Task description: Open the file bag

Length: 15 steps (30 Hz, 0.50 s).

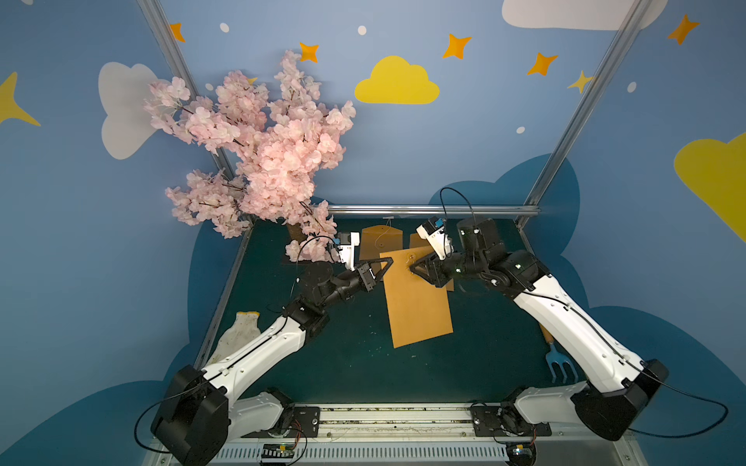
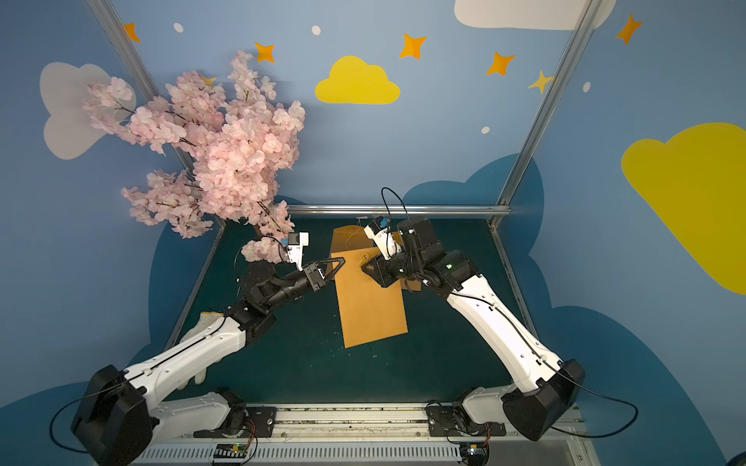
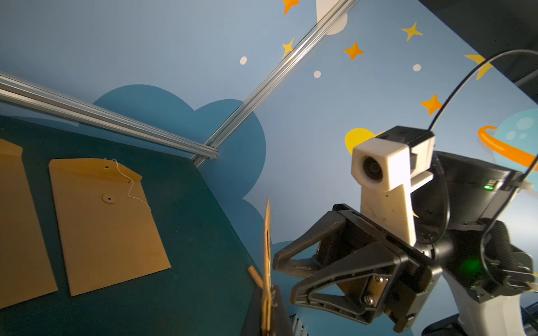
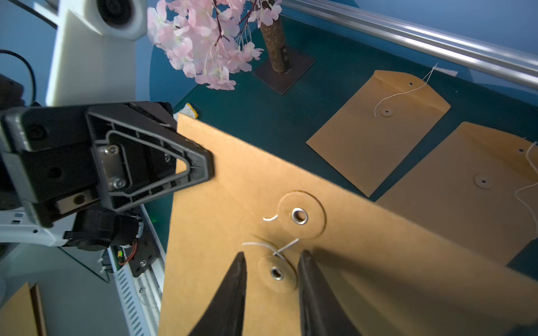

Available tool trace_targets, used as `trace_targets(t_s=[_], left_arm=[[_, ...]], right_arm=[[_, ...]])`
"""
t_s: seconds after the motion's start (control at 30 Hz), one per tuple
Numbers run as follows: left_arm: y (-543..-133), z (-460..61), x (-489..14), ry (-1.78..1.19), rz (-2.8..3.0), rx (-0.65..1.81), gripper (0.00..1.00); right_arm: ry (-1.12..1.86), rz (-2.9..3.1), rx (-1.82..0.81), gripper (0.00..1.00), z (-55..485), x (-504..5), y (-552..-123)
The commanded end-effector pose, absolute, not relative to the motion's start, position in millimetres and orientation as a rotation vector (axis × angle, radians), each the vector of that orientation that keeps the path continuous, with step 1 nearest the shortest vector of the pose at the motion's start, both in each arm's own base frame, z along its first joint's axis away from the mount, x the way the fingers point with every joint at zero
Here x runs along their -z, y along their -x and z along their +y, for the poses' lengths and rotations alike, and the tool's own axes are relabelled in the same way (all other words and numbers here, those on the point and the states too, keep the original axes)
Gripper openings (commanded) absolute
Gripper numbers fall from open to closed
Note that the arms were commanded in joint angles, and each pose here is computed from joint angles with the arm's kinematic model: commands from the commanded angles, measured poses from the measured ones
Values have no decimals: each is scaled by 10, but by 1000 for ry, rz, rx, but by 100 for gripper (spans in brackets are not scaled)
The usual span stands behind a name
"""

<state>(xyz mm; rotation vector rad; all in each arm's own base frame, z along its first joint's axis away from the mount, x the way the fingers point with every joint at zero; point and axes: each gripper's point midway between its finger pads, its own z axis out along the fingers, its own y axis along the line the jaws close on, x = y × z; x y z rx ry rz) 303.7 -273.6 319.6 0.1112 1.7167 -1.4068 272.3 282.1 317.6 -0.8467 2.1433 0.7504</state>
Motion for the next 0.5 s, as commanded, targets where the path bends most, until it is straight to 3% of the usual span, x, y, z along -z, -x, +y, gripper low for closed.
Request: trace_targets(t_s=[0.0, 0.47], left_arm=[[-3115, -2680, -3114, -91, 1753, 1294, 2], [-3219, -2622, -3014, -48, 1773, 1154, 2]], right_arm=[[837, 2192, -636, 32, 2797, -3078, -2792], [839, 2280, -512, 33, 3080, -2890, -2814]])
